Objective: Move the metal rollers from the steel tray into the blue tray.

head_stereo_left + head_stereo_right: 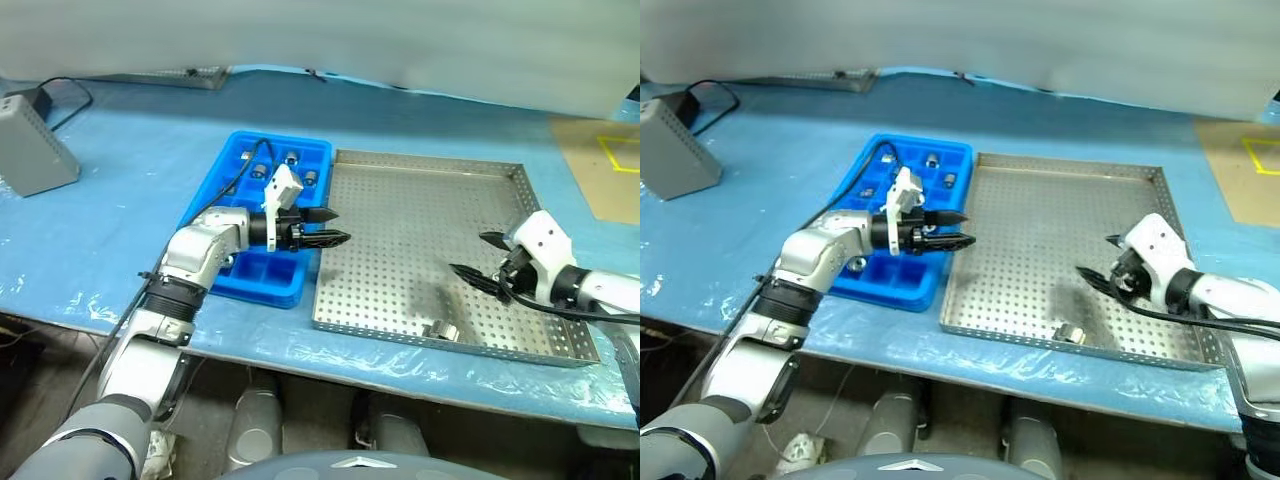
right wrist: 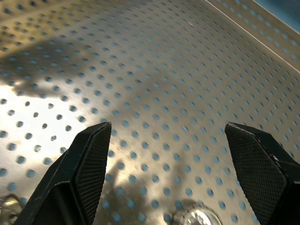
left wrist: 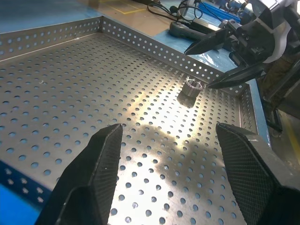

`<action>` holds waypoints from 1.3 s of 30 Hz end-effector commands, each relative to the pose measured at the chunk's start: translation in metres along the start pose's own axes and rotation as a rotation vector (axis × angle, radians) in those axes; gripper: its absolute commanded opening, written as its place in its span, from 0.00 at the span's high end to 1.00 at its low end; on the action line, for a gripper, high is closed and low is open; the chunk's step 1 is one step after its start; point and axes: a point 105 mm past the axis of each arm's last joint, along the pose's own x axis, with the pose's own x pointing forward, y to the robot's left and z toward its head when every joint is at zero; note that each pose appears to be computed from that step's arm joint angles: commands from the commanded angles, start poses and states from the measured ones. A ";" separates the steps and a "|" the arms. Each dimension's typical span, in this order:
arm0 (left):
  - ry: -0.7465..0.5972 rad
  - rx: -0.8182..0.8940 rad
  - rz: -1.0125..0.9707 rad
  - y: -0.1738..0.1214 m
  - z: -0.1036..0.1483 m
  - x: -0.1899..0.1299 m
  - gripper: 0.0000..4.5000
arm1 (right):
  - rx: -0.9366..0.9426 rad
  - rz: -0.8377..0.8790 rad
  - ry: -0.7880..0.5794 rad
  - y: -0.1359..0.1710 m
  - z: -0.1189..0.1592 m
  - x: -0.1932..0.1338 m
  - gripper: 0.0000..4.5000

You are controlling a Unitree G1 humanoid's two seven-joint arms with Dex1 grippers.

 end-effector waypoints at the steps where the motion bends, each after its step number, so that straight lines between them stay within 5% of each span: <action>1: -0.017 0.047 -0.022 -0.001 0.013 0.003 0.25 | 0.013 -0.081 -0.005 -0.012 -0.009 -0.005 0.11; 13: -0.012 0.057 -0.028 -0.011 0.030 0.006 0.25 | 0.170 -0.185 0.080 -0.027 -0.070 0.003 0.11; 20: -0.003 0.057 -0.013 -0.009 0.033 0.005 0.25 | 0.227 -0.153 0.077 -0.014 -0.080 0.022 0.11; 26: 0.000 0.054 -0.004 -0.006 0.031 0.001 0.25 | 0.198 -0.131 0.075 -0.007 -0.077 0.027 0.47; 28: 0.004 0.052 0.001 -0.006 0.030 -0.001 0.25 | 0.198 -0.096 0.057 -0.003 -0.072 0.026 0.62; 34: 0.008 0.047 0.004 -0.011 0.029 -0.015 0.25 | 0.148 -0.036 0.004 0.000 -0.043 0.031 0.63; 39: 0.011 0.066 0.088 0.001 0.031 -0.044 0.25 | 0.048 0.159 -0.190 0.031 0.037 0.054 0.63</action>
